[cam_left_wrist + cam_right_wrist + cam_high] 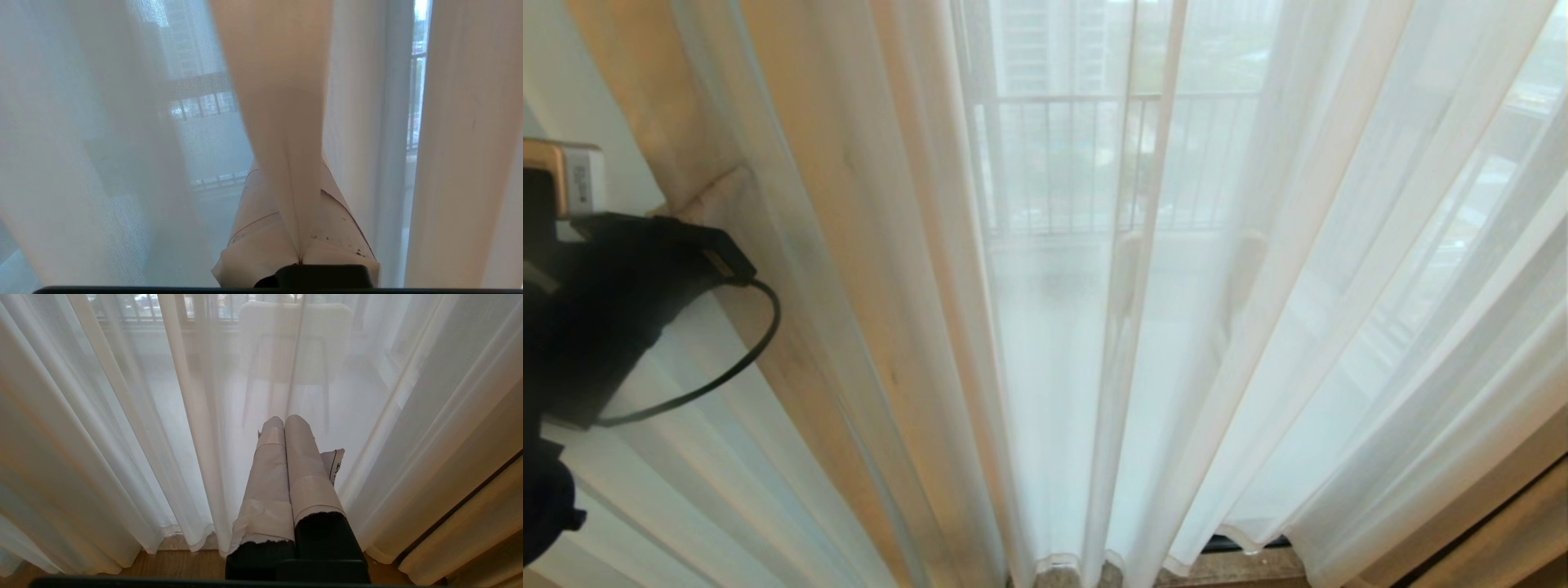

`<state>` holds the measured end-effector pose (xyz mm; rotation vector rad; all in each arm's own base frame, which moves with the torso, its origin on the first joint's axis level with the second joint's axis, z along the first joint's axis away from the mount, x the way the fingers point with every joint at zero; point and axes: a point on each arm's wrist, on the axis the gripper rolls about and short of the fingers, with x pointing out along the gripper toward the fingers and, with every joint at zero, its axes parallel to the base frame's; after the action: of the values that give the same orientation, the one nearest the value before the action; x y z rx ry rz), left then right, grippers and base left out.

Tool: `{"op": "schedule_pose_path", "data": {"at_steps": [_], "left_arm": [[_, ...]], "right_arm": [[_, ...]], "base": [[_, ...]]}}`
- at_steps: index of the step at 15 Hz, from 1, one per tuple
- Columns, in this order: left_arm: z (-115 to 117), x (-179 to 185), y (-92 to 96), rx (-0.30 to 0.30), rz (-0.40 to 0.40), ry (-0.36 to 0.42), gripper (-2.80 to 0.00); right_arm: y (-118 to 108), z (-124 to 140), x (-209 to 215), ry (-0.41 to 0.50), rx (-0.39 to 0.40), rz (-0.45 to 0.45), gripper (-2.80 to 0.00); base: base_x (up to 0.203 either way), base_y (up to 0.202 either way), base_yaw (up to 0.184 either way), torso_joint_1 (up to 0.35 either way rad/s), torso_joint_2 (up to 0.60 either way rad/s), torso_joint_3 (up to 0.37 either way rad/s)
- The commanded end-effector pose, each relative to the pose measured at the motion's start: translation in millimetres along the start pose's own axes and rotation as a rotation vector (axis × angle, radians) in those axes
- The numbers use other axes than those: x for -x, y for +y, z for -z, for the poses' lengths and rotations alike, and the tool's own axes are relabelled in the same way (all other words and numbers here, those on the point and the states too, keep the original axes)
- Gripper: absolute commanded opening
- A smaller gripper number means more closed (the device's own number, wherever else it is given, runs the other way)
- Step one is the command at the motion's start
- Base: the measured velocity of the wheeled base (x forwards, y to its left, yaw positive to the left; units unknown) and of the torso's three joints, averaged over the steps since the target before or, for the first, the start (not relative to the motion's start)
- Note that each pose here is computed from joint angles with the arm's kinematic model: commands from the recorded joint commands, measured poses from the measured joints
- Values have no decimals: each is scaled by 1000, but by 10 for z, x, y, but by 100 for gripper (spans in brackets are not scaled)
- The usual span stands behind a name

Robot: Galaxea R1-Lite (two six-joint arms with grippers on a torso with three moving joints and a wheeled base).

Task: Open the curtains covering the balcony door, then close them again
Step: Pull the inner curtains open on both sides

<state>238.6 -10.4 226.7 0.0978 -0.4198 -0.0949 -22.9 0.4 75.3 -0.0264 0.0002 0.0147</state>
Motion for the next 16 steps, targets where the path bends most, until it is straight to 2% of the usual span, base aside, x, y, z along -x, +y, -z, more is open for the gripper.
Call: {"op": "schedule_pose_path", "data": {"at_steps": [1,16], "left_arm": [[-84,36,6,-3,-4,-32,-280],[-364,282,15,-24,-14,-109,-280]], "right_arm": [[0,0,-1,1,1,-1,-280],[0,0,-1,1,1,-1,-280]], "base": [[0,0,0,0,0,0],[0,0,0,0,0,0]]}}
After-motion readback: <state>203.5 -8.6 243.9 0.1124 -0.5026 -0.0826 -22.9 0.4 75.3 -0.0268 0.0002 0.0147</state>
